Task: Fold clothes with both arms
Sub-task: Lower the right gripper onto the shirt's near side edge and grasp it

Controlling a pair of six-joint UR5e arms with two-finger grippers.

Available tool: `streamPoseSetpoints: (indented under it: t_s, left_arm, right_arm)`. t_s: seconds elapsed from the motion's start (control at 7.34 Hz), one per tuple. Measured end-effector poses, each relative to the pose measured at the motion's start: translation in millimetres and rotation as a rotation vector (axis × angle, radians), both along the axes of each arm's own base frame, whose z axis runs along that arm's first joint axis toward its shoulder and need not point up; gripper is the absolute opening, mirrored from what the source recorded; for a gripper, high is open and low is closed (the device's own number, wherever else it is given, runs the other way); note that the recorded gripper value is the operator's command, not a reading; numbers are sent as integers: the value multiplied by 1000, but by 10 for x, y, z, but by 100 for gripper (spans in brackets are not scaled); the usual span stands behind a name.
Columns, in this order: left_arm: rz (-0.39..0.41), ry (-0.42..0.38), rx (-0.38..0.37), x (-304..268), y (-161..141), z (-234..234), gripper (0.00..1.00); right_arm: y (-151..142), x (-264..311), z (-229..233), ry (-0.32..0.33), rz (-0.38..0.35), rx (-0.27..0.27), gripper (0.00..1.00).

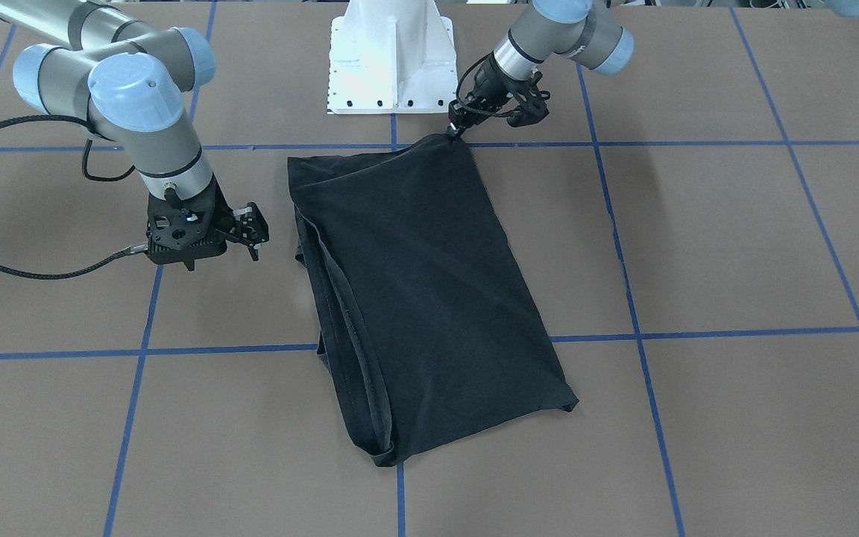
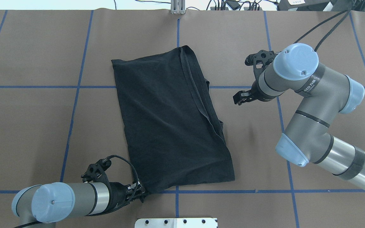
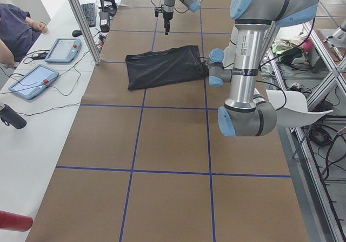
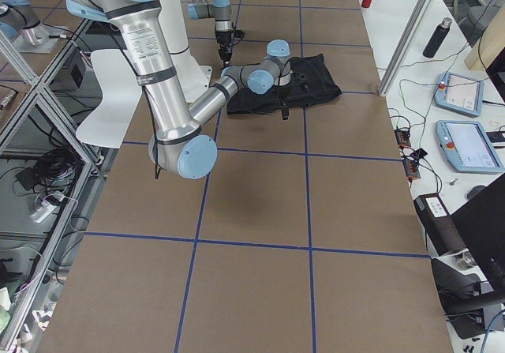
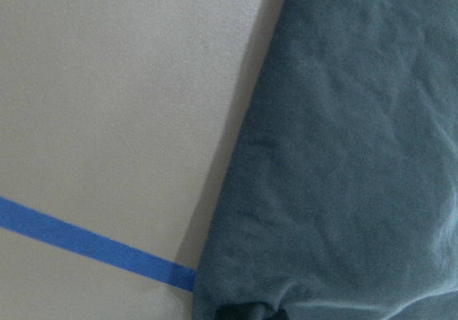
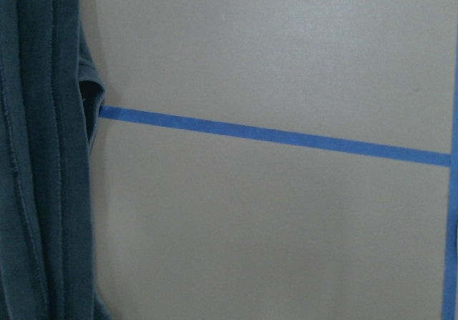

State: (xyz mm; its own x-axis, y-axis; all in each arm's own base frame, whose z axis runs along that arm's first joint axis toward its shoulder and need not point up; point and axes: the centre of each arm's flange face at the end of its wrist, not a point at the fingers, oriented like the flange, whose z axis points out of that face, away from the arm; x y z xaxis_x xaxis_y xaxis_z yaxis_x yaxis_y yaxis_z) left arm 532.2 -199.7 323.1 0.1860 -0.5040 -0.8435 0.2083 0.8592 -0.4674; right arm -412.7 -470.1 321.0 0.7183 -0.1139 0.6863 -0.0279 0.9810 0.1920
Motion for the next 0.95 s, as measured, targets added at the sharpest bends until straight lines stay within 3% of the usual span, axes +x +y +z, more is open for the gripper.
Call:
streamPoseSetpoints:
  t_s: [0.41,0.68,0.95]
  left_arm:
    - [3,5,0,1,13,-19,0]
    - [6,6,-1,5,28,-23,0]
    - [10,8,-1,11,49,-33,0]
  right_arm:
    - [474,-417,-195,-82,84,-129,100]
    - [804,-770,-250,-156,113,-123,100]
    - [1067,-1068,-217,-157,139,-103,94]
